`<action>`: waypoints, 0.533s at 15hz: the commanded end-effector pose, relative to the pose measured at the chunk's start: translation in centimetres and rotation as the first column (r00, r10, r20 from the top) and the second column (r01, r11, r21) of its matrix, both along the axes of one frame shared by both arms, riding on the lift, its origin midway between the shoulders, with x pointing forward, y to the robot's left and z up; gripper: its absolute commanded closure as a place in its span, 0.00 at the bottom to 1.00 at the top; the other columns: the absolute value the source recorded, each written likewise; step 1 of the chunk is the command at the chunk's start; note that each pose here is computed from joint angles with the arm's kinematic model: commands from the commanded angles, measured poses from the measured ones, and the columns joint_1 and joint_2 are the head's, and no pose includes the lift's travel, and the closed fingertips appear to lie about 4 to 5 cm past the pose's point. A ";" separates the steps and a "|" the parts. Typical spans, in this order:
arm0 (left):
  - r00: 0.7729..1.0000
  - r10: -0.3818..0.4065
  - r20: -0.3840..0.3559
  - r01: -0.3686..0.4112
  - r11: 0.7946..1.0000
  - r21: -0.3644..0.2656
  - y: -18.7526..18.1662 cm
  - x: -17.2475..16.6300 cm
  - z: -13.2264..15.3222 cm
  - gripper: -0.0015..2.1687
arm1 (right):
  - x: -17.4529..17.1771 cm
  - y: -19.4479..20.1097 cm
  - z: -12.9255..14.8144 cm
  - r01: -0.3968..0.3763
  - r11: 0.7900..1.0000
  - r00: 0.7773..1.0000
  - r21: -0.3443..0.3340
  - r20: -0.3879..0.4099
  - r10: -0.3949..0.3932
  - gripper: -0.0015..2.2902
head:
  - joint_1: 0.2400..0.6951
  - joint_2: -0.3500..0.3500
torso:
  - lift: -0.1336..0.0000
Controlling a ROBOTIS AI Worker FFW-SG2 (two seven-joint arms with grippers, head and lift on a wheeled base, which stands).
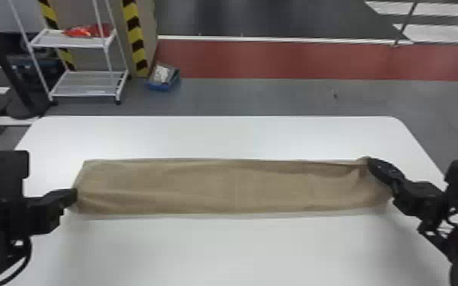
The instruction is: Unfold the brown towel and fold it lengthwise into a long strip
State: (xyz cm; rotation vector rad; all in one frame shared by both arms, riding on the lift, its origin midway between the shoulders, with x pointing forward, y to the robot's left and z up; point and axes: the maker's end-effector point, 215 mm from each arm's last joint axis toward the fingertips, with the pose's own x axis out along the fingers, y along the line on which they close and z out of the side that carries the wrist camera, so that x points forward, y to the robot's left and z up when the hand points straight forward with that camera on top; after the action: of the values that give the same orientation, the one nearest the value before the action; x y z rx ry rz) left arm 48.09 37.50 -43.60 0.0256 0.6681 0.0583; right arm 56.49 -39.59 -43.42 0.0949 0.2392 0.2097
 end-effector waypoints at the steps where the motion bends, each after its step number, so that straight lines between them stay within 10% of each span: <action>1: 1.000 -0.007 0.005 0.007 1.000 -0.010 -0.5 0.0 0.1 0.64 | 0.8 1.3 0.5 -0.020 1.000 1.000 0.002 0.007 0.020 0.62 | 1.00 0.46 | 0.08; 8: 1.000 -0.028 0.007 0.028 0.999 -0.016 -1.6 0.0 0.1 0.59 | 2.7 2.1 0.6 -0.005 0.999 1.000 -0.044 -0.028 0.004 0.61 | 1.00 0.48 | 0.08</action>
State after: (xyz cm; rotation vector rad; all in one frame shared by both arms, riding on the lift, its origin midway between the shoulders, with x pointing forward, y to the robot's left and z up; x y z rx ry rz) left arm 48.13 35.96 -43.48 0.0191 0.6608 0.0281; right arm 59.19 -37.49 -42.66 0.0623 0.2649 0.2106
